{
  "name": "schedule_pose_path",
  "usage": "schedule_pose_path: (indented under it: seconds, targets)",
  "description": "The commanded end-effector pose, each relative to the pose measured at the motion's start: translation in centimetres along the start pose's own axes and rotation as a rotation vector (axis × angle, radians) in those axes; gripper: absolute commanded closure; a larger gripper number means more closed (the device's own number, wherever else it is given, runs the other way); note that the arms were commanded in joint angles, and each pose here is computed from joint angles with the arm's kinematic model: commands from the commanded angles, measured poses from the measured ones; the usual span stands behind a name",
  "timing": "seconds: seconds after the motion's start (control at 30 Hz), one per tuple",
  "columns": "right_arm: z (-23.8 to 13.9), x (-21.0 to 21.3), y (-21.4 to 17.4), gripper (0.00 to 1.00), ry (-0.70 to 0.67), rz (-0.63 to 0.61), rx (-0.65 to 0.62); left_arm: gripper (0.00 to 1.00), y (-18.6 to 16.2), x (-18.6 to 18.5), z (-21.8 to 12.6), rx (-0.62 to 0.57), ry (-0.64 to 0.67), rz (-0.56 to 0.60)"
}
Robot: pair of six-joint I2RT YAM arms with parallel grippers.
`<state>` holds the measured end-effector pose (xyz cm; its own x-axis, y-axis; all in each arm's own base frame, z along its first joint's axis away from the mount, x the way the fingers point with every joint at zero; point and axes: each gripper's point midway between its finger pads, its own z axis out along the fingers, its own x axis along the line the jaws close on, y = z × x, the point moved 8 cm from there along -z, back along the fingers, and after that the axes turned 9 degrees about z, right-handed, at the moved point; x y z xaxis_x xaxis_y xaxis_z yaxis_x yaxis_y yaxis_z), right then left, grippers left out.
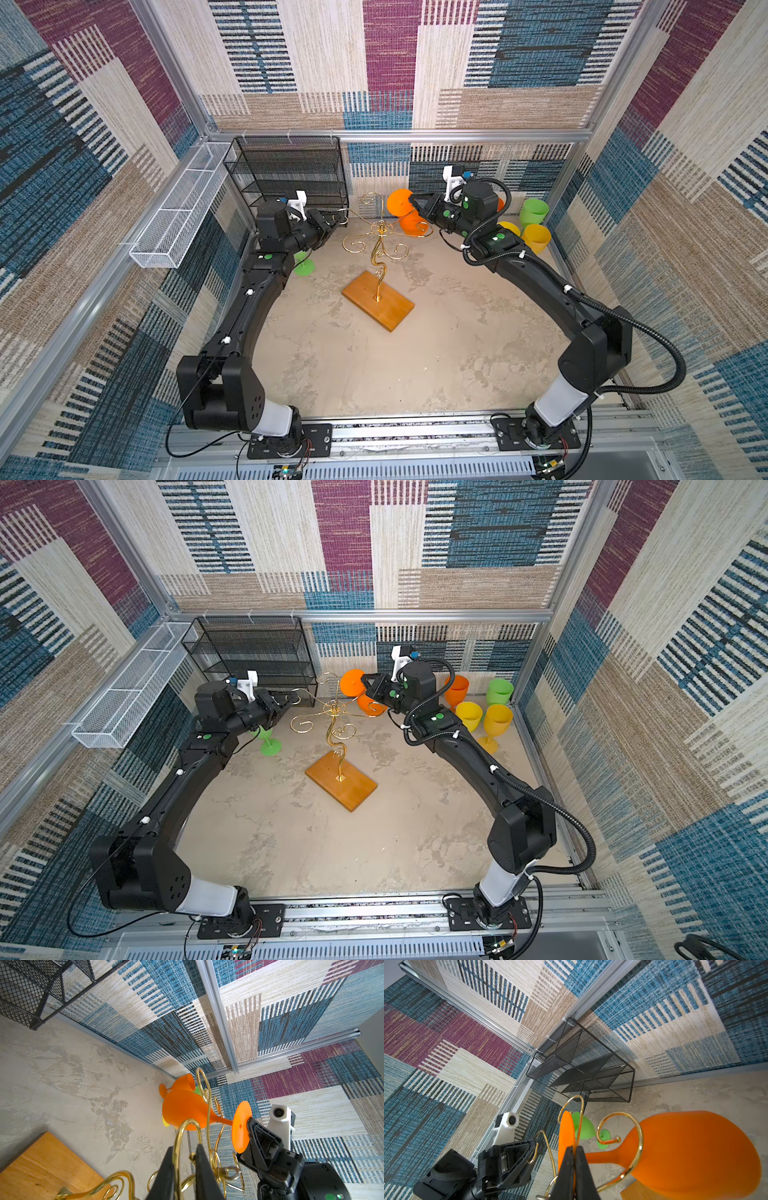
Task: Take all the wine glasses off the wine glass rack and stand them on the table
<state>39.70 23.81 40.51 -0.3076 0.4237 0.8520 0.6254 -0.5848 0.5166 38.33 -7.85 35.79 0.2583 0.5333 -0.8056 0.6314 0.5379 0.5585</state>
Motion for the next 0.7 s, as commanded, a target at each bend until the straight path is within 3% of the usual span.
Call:
schedule_pose_path:
  seconds: [0.0, 0.33, 0.67]
  targets:
    - [0.6, 1.2, 0.5, 1.0, 0.058, -0.008, 0.001, 1.0, -2.2, 2.6, 0.2, 0.101, 0.12, 0.057]
    - [4.0, 1.2, 1.0, 1.0, 0.072, -0.012, 0.014, 1.0, -2.4, 3.1, 0.1, 0.108, 0.128, 0.055]
    - [5.9, 0.2, 3.1, 1.0, 0.084, -0.064, -0.062, 1.0, -2.6, 3.3, -0.4, 0.111, 0.142, 0.061]
